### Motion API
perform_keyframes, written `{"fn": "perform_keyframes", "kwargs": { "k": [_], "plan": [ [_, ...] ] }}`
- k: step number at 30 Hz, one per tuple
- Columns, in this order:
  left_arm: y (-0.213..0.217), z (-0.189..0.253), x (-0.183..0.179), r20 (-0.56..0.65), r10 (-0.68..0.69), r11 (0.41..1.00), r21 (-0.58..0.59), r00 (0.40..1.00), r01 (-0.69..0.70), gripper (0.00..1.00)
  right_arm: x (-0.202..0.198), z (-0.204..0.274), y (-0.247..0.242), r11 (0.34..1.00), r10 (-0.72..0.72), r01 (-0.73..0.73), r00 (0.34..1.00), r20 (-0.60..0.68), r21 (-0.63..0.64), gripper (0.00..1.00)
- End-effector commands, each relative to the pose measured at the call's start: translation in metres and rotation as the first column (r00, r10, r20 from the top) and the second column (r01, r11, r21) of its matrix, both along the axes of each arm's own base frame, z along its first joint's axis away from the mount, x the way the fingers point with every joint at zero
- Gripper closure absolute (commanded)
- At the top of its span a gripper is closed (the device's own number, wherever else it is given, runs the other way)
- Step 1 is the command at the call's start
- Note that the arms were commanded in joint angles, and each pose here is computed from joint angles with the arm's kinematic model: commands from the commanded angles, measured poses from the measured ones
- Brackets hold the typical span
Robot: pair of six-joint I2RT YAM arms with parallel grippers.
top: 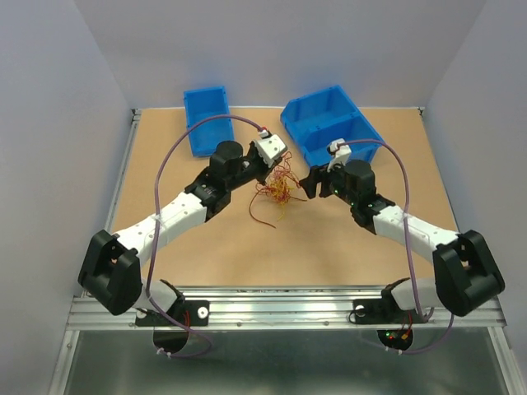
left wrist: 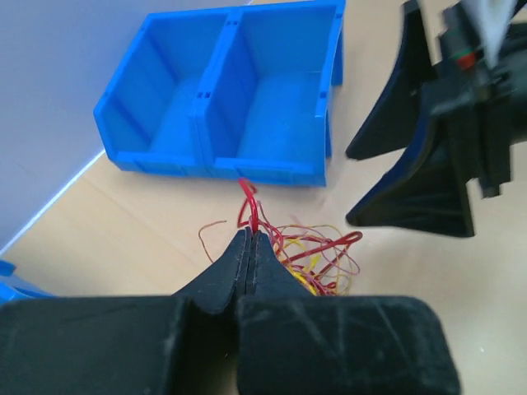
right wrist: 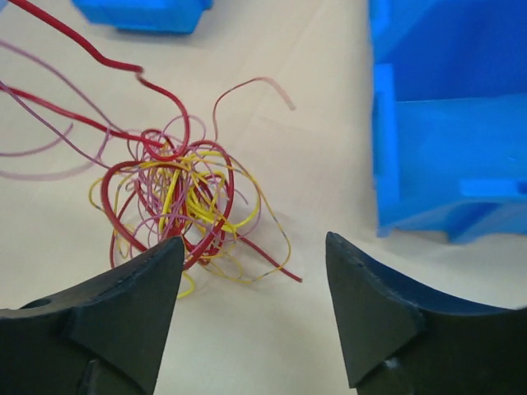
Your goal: Untangle the cables
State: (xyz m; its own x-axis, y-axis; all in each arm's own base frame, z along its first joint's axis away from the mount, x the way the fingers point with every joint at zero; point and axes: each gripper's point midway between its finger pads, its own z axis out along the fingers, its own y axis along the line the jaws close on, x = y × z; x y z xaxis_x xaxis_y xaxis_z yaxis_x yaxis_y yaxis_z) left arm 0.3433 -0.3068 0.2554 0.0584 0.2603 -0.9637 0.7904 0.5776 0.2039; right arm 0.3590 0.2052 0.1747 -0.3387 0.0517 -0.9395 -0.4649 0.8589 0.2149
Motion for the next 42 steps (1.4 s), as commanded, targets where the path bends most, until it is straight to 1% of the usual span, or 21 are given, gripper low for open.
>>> {"fn": "perform_keyframes", "kwargs": {
  "k": [1,2,3,5,7,13,14,15,16,18,19,20,21,22,23,26,27,29,30,37,42],
  "plan": [
    [-0.003,-0.009,-0.011,-0.015,-0.048,0.999,0.0,0.999,0.048,1.0,0.002,0.023,0.046,0.962,0.269,-0.273,0.955,0.122,0.017,0.22],
    [-0.003,-0.008,-0.011,-0.014,-0.044,0.999,-0.001,0.999,0.044,1.0,0.0,0.019,0.053,0.944,0.326,-0.329,0.936,0.13,-0.004,0.22],
    [-0.002,-0.01,-0.01,-0.017,-0.04,0.999,0.002,0.999,0.04,1.0,0.002,0.002,0.058,0.935,0.354,-0.354,0.93,0.096,-0.017,0.21],
    [-0.002,-0.013,-0.007,-0.023,-0.03,1.0,0.006,0.999,0.03,1.0,0.003,-0.005,0.069,0.907,0.421,-0.42,0.903,0.089,-0.026,0.2],
    [-0.002,-0.012,-0.004,-0.021,-0.023,1.0,0.006,1.0,0.023,1.0,0.005,-0.021,0.077,0.893,0.451,-0.451,0.891,0.044,-0.018,0.18],
    [0.002,-0.013,0.004,-0.03,-0.005,1.0,-0.001,1.0,0.005,1.0,0.014,-0.035,0.096,0.857,0.515,-0.514,0.857,0.022,-0.035,0.18],
    [0.004,-0.015,0.007,-0.034,0.001,1.0,0.0,0.999,-0.001,1.0,0.016,-0.046,0.1,0.859,0.511,-0.51,0.86,-0.001,-0.037,0.25],
    [0.005,-0.016,0.008,-0.035,0.003,1.0,0.0,0.999,-0.003,1.0,0.018,-0.049,0.101,0.859,0.51,-0.51,0.86,-0.018,-0.036,0.36],
    [0.006,-0.018,0.01,-0.037,0.008,1.0,0.006,0.999,-0.008,0.95,0.023,-0.042,0.105,0.86,0.51,-0.51,0.86,-0.009,-0.032,0.63],
    [0.007,-0.025,0.013,-0.04,0.007,1.0,0.03,0.999,-0.006,0.64,0.02,-0.037,0.106,0.856,0.516,-0.516,0.857,-0.014,-0.014,0.86],
    [0.007,-0.028,0.012,-0.037,-0.004,0.999,0.045,0.999,0.005,0.52,0.015,-0.03,0.105,0.852,0.524,-0.524,0.852,0.001,-0.01,0.94],
    [0.007,-0.031,0.011,-0.03,-0.016,0.998,0.055,0.999,0.018,0.37,0.009,-0.026,0.103,0.848,0.53,-0.53,0.848,0.016,-0.009,0.99],
    [0.005,-0.033,0.01,-0.014,-0.038,0.997,0.07,0.999,0.039,0.32,0.005,-0.014,0.103,0.851,0.524,-0.525,0.851,0.042,0.025,0.99],
    [0.003,-0.036,0.007,-0.011,-0.062,0.995,0.074,0.998,0.062,0.28,-0.002,0.013,0.098,0.856,0.511,-0.516,0.853,0.107,0.027,1.0],
    [0.001,-0.042,0.006,-0.01,-0.078,0.994,0.082,0.997,0.078,0.23,-0.012,0.008,0.092,0.864,0.497,-0.502,0.862,0.099,0.035,1.0],
    [-0.003,-0.051,0.003,0.004,-0.128,0.987,0.097,0.992,0.127,0.2,-0.023,0.042,0.074,0.898,0.423,-0.438,0.888,0.179,0.048,1.0],
    [-0.006,-0.053,-0.001,0.005,-0.151,0.984,0.095,0.989,0.149,0.2,-0.027,0.036,0.068,0.911,0.395,-0.408,0.904,0.163,0.055,0.99],
    [-0.009,-0.06,-0.005,0.0,-0.186,0.977,0.102,0.982,0.185,0.2,-0.034,0.048,0.061,0.918,0.375,-0.392,0.907,0.192,0.062,1.0],
    [-0.011,-0.063,-0.007,-0.008,-0.204,0.974,0.102,0.979,0.204,0.2,-0.037,0.043,0.058,0.921,0.37,-0.386,0.911,0.184,0.059,1.0],
    [-0.029,-0.09,-0.001,-0.094,-0.246,0.964,0.081,0.965,0.253,0.2,-0.048,0.056,0.061,0.9,0.405,-0.428,0.89,0.208,0.078,0.99],
    [-0.04,-0.085,-0.017,-0.068,-0.344,0.938,0.01,0.936,0.346,0.2,-0.049,0.058,0.061,0.899,0.404,-0.429,0.891,0.209,0.088,0.99]
  ]
}}
